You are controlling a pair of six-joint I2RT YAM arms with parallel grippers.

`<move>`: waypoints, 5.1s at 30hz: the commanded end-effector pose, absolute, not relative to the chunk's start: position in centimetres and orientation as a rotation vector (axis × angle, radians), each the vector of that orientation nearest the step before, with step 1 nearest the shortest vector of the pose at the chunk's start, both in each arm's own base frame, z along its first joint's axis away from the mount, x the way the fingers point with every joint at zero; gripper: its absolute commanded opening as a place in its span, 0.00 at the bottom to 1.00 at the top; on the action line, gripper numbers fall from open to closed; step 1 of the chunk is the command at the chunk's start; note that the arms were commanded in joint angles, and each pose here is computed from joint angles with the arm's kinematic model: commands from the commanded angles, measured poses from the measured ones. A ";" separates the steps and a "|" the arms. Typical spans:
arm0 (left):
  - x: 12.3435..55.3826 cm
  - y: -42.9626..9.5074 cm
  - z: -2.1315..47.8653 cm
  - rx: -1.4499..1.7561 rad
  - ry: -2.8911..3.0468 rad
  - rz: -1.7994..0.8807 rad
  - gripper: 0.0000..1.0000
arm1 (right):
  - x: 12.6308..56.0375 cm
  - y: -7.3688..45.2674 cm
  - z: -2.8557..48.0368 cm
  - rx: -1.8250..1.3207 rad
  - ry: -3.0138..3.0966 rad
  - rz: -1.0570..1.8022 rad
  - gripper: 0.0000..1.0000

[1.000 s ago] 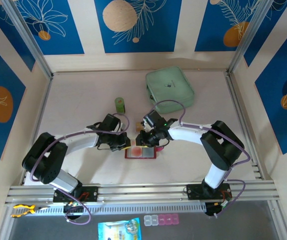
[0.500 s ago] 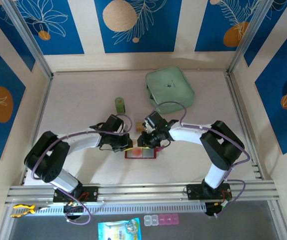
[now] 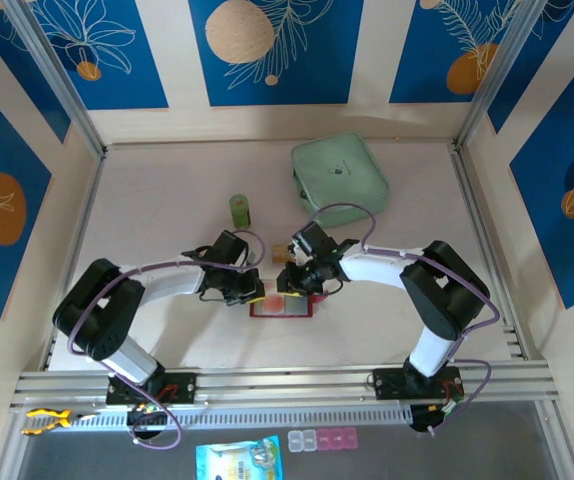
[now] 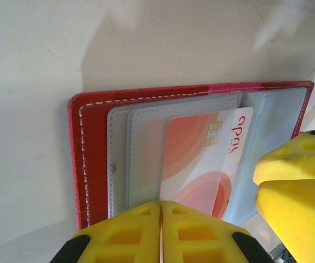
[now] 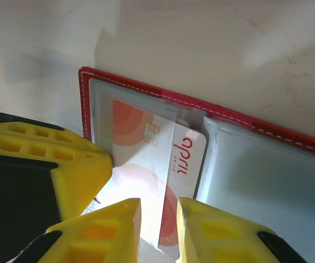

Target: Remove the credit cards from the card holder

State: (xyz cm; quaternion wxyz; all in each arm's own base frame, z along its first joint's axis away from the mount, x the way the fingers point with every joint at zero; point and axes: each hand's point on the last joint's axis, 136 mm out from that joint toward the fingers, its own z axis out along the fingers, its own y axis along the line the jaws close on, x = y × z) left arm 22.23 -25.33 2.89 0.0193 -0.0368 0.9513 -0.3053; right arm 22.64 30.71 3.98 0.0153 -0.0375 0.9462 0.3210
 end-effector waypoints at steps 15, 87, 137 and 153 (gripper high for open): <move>20.8 -24.1 1.4 -0.135 2.993 -0.890 0.07 | 21.8 30.1 3.6 -0.063 2.970 1.015 0.26; 20.4 -24.2 1.5 -0.224 2.969 -0.949 0.06 | 23.0 26.5 8.8 -0.361 2.898 0.834 0.00; 21.4 -23.6 5.3 -0.220 2.893 -0.923 0.21 | 36.4 28.0 11.6 -2.029 2.102 0.349 0.00; 21.6 -23.1 5.2 -0.234 2.888 -0.912 0.22 | 37.4 28.8 12.8 -1.933 2.069 0.349 0.22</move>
